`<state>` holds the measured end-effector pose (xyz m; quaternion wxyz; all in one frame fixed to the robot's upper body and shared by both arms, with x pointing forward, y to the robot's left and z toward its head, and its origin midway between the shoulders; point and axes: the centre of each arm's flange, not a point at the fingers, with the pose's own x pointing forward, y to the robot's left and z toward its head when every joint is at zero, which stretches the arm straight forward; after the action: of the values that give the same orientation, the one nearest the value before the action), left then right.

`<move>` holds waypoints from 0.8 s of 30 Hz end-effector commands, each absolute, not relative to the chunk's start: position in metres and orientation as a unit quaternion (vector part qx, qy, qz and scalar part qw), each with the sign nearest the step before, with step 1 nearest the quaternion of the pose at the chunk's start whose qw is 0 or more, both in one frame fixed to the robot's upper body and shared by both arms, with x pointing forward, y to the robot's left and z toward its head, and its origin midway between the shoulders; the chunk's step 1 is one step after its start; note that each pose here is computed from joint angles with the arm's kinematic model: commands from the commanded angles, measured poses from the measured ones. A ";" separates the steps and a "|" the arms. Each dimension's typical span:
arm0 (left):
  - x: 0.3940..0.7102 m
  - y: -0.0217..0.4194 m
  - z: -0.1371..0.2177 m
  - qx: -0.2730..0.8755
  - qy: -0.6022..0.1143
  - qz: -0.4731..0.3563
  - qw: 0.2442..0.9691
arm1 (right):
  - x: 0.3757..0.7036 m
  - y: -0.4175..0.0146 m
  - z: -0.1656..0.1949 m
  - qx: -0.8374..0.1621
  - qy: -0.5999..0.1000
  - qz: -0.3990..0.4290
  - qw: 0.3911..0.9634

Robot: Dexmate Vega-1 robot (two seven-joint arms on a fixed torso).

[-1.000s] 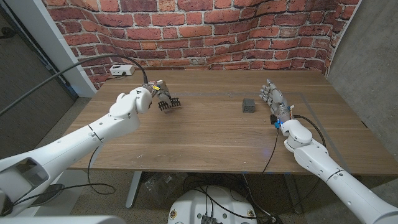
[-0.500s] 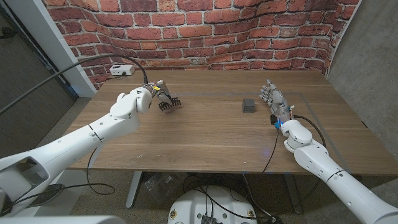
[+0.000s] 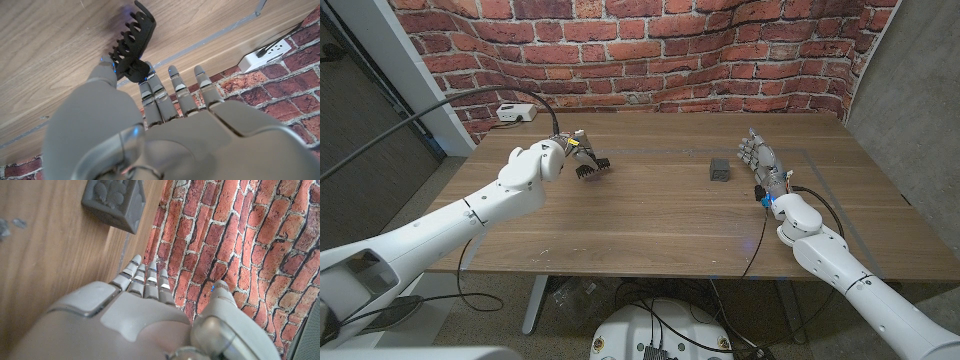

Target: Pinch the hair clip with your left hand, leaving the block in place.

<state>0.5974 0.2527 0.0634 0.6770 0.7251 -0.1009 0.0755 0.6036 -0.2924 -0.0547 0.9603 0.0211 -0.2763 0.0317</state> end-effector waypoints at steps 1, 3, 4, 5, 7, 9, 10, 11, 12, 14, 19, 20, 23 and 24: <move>0.599 0.250 0.065 0.745 -0.073 0.066 0.659 | 0.603 -0.292 -0.057 0.023 -0.275 0.031 0.961; 0.599 0.250 0.065 0.749 -0.068 0.065 0.656 | 0.603 -0.292 -0.057 0.023 -0.275 0.031 0.961; 0.600 0.249 0.066 0.753 -0.063 0.061 0.653 | 0.603 -0.292 -0.058 0.024 -0.275 0.031 0.961; 0.600 0.249 0.066 0.754 -0.060 0.060 0.652 | 0.603 -0.292 -0.058 0.024 -0.275 0.032 0.961; 0.600 0.249 0.066 0.756 -0.057 0.058 0.650 | 0.603 -0.292 -0.058 0.025 -0.274 0.032 0.961; 0.601 0.248 0.065 0.758 -0.053 0.056 0.648 | 0.603 -0.292 -0.058 0.024 -0.274 0.032 0.961; 0.601 0.248 0.065 0.758 -0.053 0.057 0.648 | 0.603 -0.292 -0.059 0.024 -0.274 0.032 0.961; 0.602 0.248 0.065 0.758 -0.051 0.057 0.647 | 0.603 -0.292 -0.059 0.024 -0.274 0.032 0.961; 0.602 0.248 0.064 0.759 -0.050 0.056 0.647 | 0.603 -0.292 -0.059 0.024 -0.274 0.032 0.961; 0.603 0.248 0.063 0.759 -0.048 0.057 0.647 | 0.603 -0.292 -0.059 0.023 -0.273 0.032 0.961; 0.606 0.248 0.059 0.756 -0.043 0.053 0.651 | 0.604 -0.291 -0.060 0.023 -0.270 0.033 0.962; 0.607 0.248 0.059 0.755 -0.043 0.052 0.652 | 0.604 -0.290 -0.060 0.022 -0.269 0.033 0.962; 0.608 0.248 0.057 0.755 -0.042 0.049 0.653 | 0.603 -0.290 -0.060 0.022 -0.269 0.033 0.962; 0.609 0.248 0.057 0.755 -0.042 0.049 0.653 | 0.603 -0.291 -0.060 0.022 -0.269 0.032 0.962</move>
<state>0.6039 0.2487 0.0618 0.6517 0.7546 -0.0513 0.0569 0.6031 -0.2917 -0.0581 0.9610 0.0235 -0.2736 0.0318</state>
